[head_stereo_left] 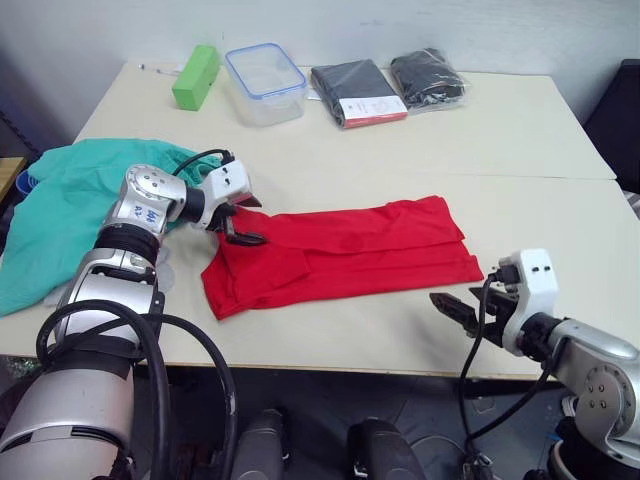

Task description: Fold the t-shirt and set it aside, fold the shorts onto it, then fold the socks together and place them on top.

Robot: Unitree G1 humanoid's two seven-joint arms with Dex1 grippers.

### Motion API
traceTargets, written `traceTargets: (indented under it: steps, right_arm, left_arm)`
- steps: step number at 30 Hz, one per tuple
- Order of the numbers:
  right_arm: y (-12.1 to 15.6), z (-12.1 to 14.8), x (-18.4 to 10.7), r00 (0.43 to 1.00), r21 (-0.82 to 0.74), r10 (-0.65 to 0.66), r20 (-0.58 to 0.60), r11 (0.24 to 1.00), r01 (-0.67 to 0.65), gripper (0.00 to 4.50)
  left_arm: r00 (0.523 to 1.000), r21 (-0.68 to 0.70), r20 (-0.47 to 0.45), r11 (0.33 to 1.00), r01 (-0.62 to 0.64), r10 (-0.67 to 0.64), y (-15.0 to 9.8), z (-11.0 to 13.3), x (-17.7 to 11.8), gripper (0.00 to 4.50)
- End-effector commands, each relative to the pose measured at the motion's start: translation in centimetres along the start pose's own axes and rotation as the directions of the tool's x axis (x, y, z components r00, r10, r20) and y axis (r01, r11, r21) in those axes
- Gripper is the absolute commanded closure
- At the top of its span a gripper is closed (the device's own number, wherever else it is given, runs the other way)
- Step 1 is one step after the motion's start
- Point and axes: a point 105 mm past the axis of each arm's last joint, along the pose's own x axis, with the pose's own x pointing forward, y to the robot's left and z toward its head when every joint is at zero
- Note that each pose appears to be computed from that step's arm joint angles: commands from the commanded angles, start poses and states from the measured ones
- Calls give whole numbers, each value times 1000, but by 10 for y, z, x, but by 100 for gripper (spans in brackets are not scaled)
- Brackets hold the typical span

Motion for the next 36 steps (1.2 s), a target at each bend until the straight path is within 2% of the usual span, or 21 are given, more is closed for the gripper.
traceTargets:
  steps: [1, 7, 10, 14, 18, 21, 22, 23, 28, 32, 36]
  right_arm:
    - [4, -4, 4, 1000, 64, -7, 20, 998, 6, 2]
    - [5, -6, 25, 1000, 178, -29, 7, 984, 27, 2]
    - [5, -8, 39, 1000, 285, -30, 0, 958, 29, 0]
    - [-2, -9, 55, 998, 418, -60, -18, 906, 63, 0]
    - [-5, -7, 62, 997, 442, -74, -23, 894, 76, 0]
    - [-5, -8, 64, 997, 423, -73, -30, 903, 79, 63]
    - [-5, -8, 64, 997, 410, -74, -32, 908, 80, 100]
    - [-5, -8, 64, 997, 397, -74, -33, 914, 81, 138]
    - [-5, -1, 67, 998, 297, -61, -14, 953, 62, 316]
    - [-2, 17, 74, 999, 200, -30, 16, 979, 26, 448]
    - [-5, 37, 85, 999, 69, -4, 32, 998, 2, 448]
  left_arm:
    - [999, 40, -16, 998, -48, 49, 10, 8, -5, 0]
    - [997, 29, -48, 998, -54, 55, 9, 0, -5, 0]
    - [997, 15, -53, 999, -50, 51, 8, -3, -4, 54]
    - [997, -3, -67, 999, -35, 35, 4, -11, -3, 179]
    - [997, -5, -73, 1000, -28, 27, 2, -14, -4, 304]
    - [997, -10, -74, 1000, -24, 24, 2, -15, -5, 405]
    - [997, -12, -73, 1000, -23, 22, 1, -16, -5, 438]
    - [997, -15, -74, 1000, -20, 19, 1, -17, -6, 450]
    - [997, -33, -78, 999, 4, -7, -4, -24, -9, 450]
    - [994, -63, -98, 997, 51, -57, -12, -33, -9, 450]
    - [988, -83, -87, 989, 124, -131, -23, -38, -8, 450]
